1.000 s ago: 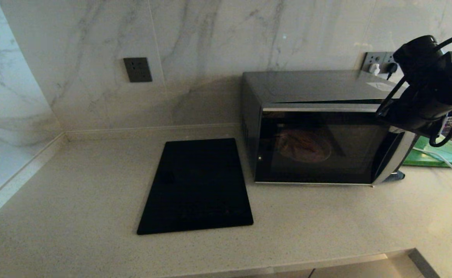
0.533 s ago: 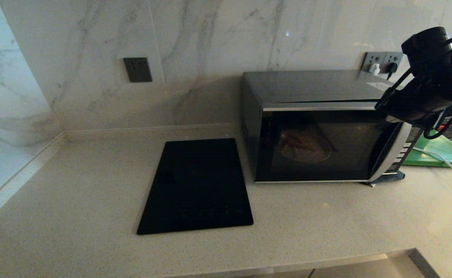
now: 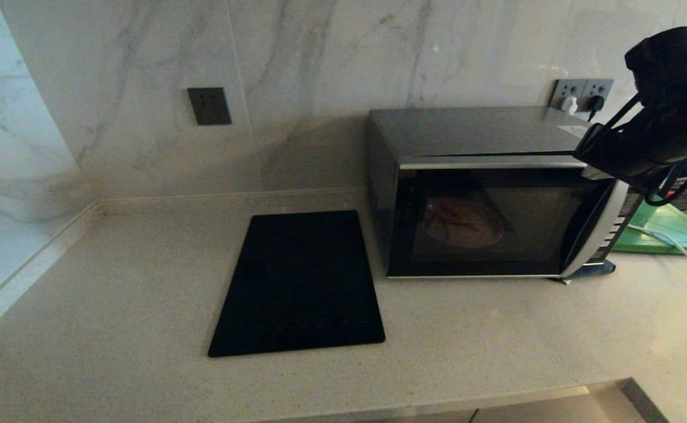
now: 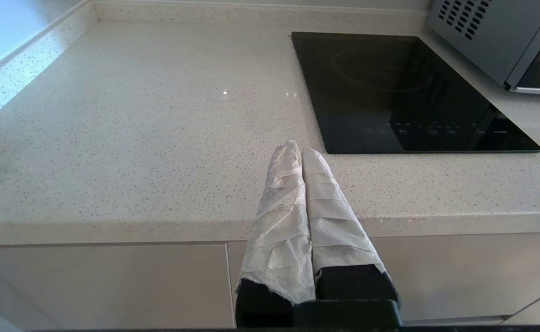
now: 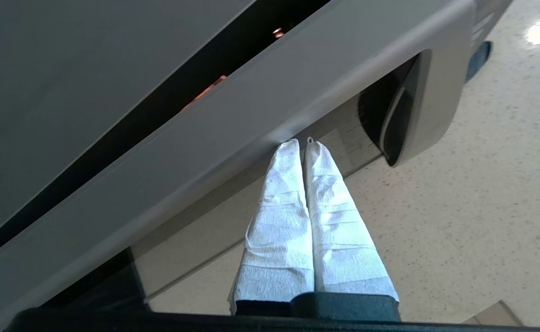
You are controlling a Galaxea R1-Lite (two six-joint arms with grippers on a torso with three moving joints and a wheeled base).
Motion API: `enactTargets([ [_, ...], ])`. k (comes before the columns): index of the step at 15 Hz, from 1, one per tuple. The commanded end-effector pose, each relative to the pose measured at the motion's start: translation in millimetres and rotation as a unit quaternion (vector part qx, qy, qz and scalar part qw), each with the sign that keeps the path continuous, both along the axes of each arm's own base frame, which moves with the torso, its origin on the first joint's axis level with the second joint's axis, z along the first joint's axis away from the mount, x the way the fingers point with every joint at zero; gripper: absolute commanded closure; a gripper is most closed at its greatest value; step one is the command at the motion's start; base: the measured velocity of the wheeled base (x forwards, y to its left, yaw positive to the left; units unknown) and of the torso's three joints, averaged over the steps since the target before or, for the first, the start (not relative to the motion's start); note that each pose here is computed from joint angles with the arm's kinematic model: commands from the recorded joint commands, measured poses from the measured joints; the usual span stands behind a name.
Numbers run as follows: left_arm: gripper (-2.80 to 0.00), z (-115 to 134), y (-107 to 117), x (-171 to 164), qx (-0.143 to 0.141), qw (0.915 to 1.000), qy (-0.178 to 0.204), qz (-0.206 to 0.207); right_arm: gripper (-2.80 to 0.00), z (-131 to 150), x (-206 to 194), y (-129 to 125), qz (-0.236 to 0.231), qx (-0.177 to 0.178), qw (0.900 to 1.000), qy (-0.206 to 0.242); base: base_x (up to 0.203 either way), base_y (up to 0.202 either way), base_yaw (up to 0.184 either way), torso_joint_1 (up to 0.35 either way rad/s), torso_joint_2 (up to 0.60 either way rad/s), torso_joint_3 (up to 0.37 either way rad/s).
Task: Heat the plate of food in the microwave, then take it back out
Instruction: Close the microwave oven
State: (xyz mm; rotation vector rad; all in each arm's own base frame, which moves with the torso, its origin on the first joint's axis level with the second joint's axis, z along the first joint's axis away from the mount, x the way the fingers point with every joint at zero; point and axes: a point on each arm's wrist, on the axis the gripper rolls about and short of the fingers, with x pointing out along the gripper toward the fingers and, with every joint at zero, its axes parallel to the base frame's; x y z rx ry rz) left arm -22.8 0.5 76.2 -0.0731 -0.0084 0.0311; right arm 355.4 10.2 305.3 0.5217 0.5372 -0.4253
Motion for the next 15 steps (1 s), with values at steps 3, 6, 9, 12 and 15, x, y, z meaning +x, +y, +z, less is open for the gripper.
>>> enactTargets([
  [3,0.00,0.1,0.0,0.1,0.000,1.0000,0.001,0.000,0.00,-3.7,4.4,-3.3,-0.005,0.002,1.000,0.001,0.000,0.000,0.000,0.000,0.00,0.000],
  [6,0.00,0.1,0.0,0.1,0.000,1.0000,0.001,0.000,0.00,-8.9,11.5,-8.5,-0.012,0.003,1.000,-0.001,0.000,0.000,0.000,0.000,0.00,0.000],
  [9,0.00,0.1,0.0,0.1,0.000,1.0000,0.001,0.000,0.00,-11.4,16.8,-10.1,-0.004,0.010,1.000,-0.007,0.000,0.000,0.000,0.000,0.00,0.000],
  [12,0.00,0.1,0.0,0.1,0.000,1.0000,0.001,0.000,0.00,-12.0,18.7,-10.9,-0.001,0.013,1.000,-0.010,0.000,0.000,0.000,0.000,0.00,0.000],
  [15,0.00,0.1,0.0,0.1,0.000,1.0000,0.001,0.000,0.00,-11.4,18.5,-12.4,0.002,0.017,1.000,-0.012,0.000,0.000,0.000,0.000,0.00,0.000],
])
